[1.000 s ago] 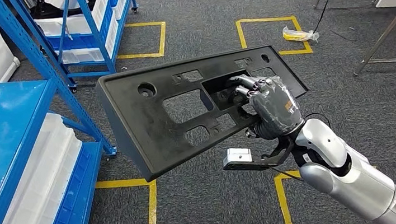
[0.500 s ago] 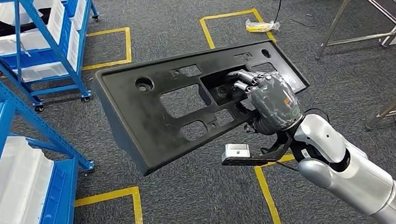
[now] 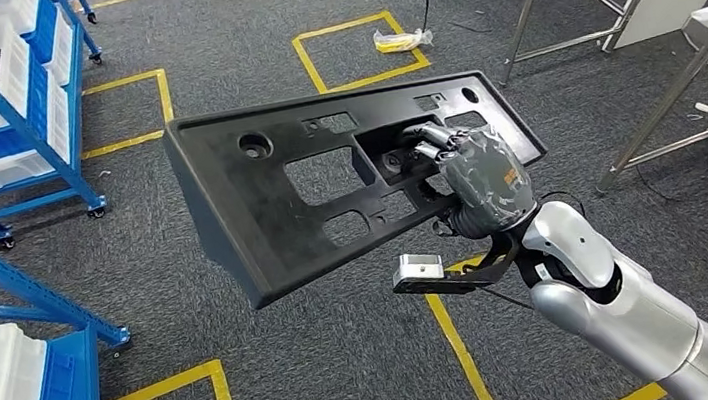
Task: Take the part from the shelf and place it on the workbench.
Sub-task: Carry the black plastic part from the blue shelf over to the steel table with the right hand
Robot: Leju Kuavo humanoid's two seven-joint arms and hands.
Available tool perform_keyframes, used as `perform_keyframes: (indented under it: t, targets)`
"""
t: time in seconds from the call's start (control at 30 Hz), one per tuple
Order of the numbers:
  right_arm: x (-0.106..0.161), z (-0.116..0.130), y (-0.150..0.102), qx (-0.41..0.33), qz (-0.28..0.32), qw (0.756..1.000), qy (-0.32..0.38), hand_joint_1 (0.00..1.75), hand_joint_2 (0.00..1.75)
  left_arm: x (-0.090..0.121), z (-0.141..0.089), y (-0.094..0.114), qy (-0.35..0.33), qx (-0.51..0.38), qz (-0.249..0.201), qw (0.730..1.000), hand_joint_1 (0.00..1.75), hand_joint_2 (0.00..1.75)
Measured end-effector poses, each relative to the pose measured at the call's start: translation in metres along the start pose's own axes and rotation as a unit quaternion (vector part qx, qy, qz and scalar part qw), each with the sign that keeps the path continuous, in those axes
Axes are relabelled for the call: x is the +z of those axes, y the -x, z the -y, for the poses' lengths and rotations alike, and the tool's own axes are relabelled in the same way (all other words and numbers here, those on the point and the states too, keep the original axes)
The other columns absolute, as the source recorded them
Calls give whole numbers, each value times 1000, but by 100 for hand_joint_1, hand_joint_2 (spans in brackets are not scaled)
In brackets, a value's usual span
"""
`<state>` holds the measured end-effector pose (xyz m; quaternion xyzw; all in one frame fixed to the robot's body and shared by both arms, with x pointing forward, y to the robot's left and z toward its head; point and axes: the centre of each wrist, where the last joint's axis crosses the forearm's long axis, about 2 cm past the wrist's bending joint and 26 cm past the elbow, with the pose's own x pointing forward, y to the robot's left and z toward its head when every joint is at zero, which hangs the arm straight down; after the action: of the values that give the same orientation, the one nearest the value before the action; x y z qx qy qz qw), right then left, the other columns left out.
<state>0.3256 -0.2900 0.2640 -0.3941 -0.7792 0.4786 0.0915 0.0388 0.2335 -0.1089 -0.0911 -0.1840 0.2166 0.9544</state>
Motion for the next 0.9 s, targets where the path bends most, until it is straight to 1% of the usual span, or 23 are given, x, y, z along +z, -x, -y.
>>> perform_keyframes:
  t: [0.6,0.9]
  targets:
    - [-1,0,1,0,-3,1000,0,175,175,0,1,-1,0,1,2,1000,0,175]
    - [-2,-1,-1,-4,-3,1000,0,175,175,1,-2,1,-6,1,-1,1000,0,175]
